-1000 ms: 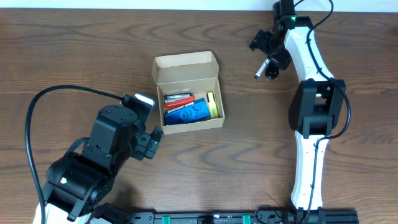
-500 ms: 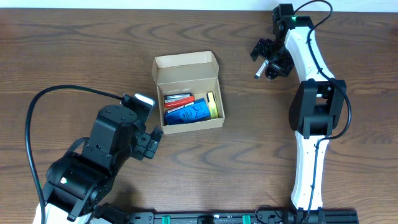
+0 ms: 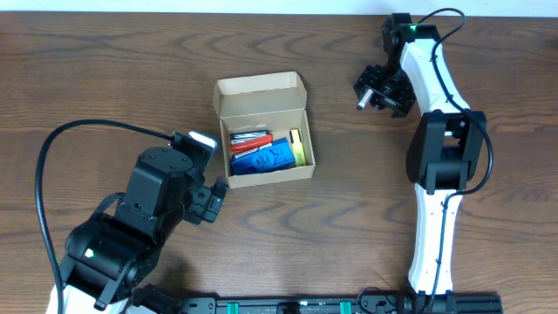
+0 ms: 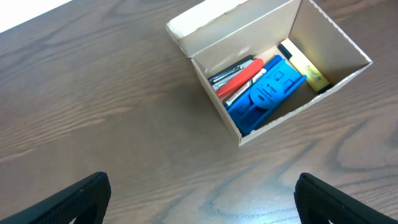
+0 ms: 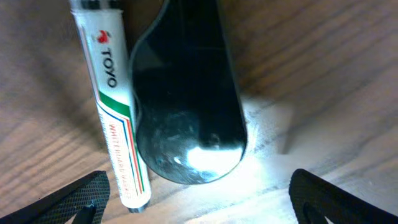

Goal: Pack container

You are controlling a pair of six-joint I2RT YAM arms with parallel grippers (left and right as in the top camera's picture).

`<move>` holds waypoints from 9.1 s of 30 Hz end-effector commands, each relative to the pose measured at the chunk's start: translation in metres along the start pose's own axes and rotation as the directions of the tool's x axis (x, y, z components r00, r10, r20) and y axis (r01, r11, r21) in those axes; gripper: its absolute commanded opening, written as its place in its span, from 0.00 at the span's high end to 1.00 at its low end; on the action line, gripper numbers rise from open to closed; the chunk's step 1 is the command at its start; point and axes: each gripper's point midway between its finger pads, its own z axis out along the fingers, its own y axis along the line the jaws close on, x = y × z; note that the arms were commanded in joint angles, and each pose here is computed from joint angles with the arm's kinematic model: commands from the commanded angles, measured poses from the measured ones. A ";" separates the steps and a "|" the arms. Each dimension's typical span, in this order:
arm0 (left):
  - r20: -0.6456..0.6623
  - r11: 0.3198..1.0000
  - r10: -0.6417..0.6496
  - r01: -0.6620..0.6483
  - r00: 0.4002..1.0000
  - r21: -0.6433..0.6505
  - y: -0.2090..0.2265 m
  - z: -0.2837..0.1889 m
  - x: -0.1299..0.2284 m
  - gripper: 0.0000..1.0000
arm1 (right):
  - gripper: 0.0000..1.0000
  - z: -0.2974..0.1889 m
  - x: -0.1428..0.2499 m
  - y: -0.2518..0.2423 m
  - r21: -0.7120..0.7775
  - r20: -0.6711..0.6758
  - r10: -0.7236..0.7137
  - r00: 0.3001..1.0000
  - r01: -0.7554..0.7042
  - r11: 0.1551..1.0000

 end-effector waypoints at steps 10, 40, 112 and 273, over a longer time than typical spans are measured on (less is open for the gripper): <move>0.009 1.000 0.015 -0.015 1.000 0.007 -0.001 -0.003 -0.003 0.05 | 0.03 -0.058 -0.005 0.070 -0.205 0.154 -0.131 0.979 0.162 0.965; 0.009 1.000 0.015 -0.015 1.000 0.007 -0.001 -0.003 -0.003 0.05 | 0.01 -0.010 -0.032 0.057 -0.114 0.203 -0.115 0.972 0.140 0.984; 0.009 1.000 0.016 -0.016 1.000 0.007 -0.001 -0.003 -0.003 0.05 | 0.76 0.031 -0.006 0.047 -0.086 0.103 -0.122 0.987 0.131 0.988; 0.009 1.000 0.015 -0.015 1.000 0.007 -0.001 -0.003 -0.003 0.05 | 0.27 0.021 -0.021 -0.047 -0.035 0.135 0.239 0.962 -0.236 0.971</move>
